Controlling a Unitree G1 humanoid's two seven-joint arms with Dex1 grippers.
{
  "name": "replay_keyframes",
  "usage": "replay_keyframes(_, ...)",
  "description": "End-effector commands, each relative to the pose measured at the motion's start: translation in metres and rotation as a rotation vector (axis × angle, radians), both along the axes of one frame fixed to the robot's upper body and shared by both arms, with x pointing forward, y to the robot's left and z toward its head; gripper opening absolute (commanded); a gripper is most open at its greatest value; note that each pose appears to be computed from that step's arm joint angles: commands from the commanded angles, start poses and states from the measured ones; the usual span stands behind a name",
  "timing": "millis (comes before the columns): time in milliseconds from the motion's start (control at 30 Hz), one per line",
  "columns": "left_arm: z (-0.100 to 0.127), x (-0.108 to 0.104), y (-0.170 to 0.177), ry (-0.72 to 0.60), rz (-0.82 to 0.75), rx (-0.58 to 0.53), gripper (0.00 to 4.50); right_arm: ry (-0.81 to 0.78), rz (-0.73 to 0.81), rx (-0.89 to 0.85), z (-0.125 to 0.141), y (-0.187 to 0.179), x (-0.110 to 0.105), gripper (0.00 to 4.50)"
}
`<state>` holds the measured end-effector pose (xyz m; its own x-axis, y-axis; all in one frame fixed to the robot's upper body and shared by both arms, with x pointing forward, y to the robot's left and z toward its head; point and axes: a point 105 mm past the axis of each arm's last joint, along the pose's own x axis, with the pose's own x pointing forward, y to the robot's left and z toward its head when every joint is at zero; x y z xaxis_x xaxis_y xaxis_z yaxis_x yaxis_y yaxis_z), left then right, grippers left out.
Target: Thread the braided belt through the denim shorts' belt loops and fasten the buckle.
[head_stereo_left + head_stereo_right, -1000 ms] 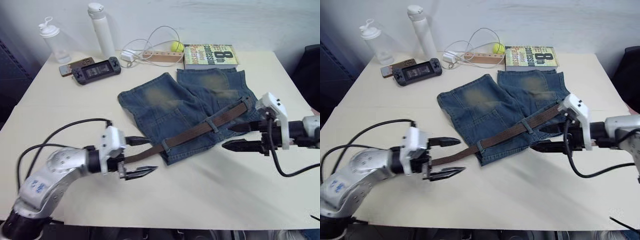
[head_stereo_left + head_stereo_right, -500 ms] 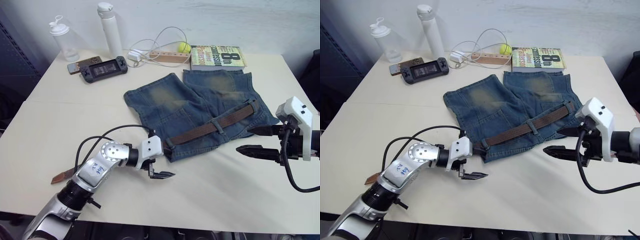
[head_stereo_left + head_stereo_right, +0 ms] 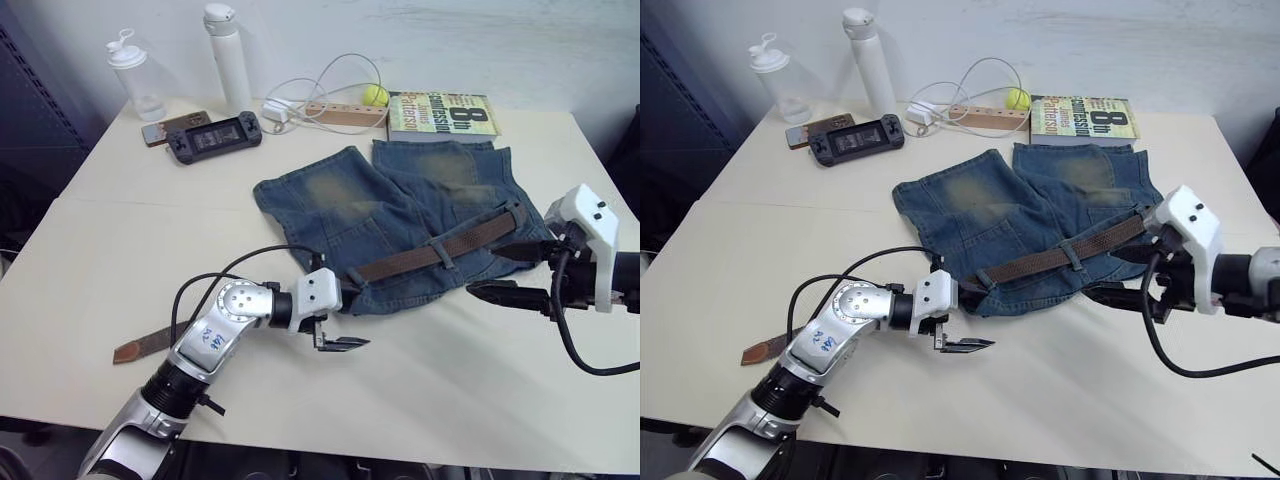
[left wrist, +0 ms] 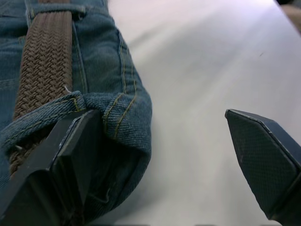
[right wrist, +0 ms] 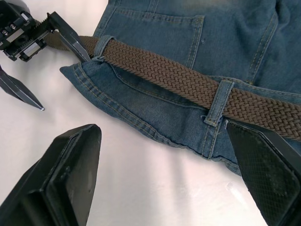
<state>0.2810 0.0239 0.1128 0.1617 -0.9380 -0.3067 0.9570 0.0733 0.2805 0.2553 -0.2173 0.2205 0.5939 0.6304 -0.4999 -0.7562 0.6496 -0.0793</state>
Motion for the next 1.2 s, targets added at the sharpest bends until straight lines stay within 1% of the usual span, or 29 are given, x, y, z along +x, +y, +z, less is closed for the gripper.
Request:
replay_keyframes(33,-0.012,0.010,0.001,-0.029,0.055,0.037,4.50,-0.057,0.008,0.006,0.010,0.003,0.002,4.48)
replay_keyframes(67,-0.015,0.011,0.002,-0.026,0.061,0.044,4.09,-0.062,0.005,0.008,0.010,0.003,0.003,4.50)
replay_keyframes(100,-0.016,0.014,0.004,-0.027,0.077,0.044,3.98,-0.067,0.002,0.010,0.011,0.004,0.004,4.50)
replay_keyframes(133,-0.017,0.017,0.005,-0.028,0.088,0.044,3.64,-0.070,0.000,0.012,0.011,0.004,0.004,4.50)
replay_keyframes(200,-0.020,0.018,0.009,-0.018,0.105,0.034,2.72,-0.077,-0.005,0.010,0.011,0.003,0.005,4.50)
replay_keyframes(300,-0.020,0.020,0.009,-0.007,0.110,0.018,1.46,-0.098,-0.025,0.006,0.011,-0.001,0.010,4.50)
replay_keyframes(333,-0.018,0.020,0.008,0.000,0.111,-0.001,0.93,-0.106,-0.036,0.007,0.011,-0.003,0.013,4.50)
replay_keyframes(400,-0.013,0.019,0.010,0.009,0.095,-0.029,0.29,-0.114,-0.041,0.006,0.010,-0.003,0.018,4.50)
replay_keyframes(433,-0.012,0.016,0.014,0.015,0.084,-0.025,0.01,-0.112,-0.031,0.004,0.010,-0.002,0.019,4.50)
replay_keyframes(500,-0.018,0.006,0.033,0.028,0.035,0.024,0.01,-0.109,-0.015,0.004,0.010,-0.001,0.019,4.50)
replay_keyframes(567,-0.026,-0.007,0.057,0.041,-0.032,0.104,0.01,-0.103,-0.012,-0.005,0.008,-0.003,0.019,4.50)
replay_keyframes(600,-0.030,-0.015,0.071,0.053,-0.076,0.148,0.01,-0.097,-0.013,-0.011,0.006,-0.005,0.019,4.50)
replay_keyframes(633,-0.034,-0.021,0.091,0.055,-0.124,0.227,0.01,-0.093,-0.022,-0.007,0.005,-0.008,0.019,4.50)
replay_keyframes(700,-0.035,-0.026,0.115,0.050,-0.182,0.325,0.01,-0.090,-0.035,0.000,0.003,-0.011,0.021,4.50)
replay_keyframes(767,-0.031,-0.024,0.123,0.029,-0.194,0.351,0.01,-0.089,-0.043,0.000,0.002,-0.013,0.022,4.50)
replay_keyframes(833,-0.022,-0.009,0.143,-0.009,-0.157,0.379,0.01,-0.077,-0.044,0.004,-0.003,-0.013,0.022,4.50)
replay_keyframes(900,-0.016,0.009,0.165,-0.045,-0.109,0.430,0.01,-0.071,-0.033,0.023,-0.006,-0.009,0.023,4.50)
replay_keyframes(1067,-0.009,0.043,0.182,-0.127,-0.049,0.485,0.01,-0.076,-0.034,0.036,-0.007,-0.006,0.030,4.50)
replay_keyframes(1100,-0.009,0.048,0.187,-0.139,-0.039,0.510,0.01,-0.074,-0.033,0.038,-0.008,-0.006,0.031,4.50)
replay_keyframes(1167,-0.011,0.052,0.196,-0.145,-0.045,0.577,0.01,-0.069,-0.027,0.038,-0.009,-0.006,0.032,4.50)
replay_keyframes(1200,-0.009,0.052,0.195,-0.125,-0.049,0.554,0.01,-0.068,-0.025,0.038,-0.009,-0.006,0.033,4.50)
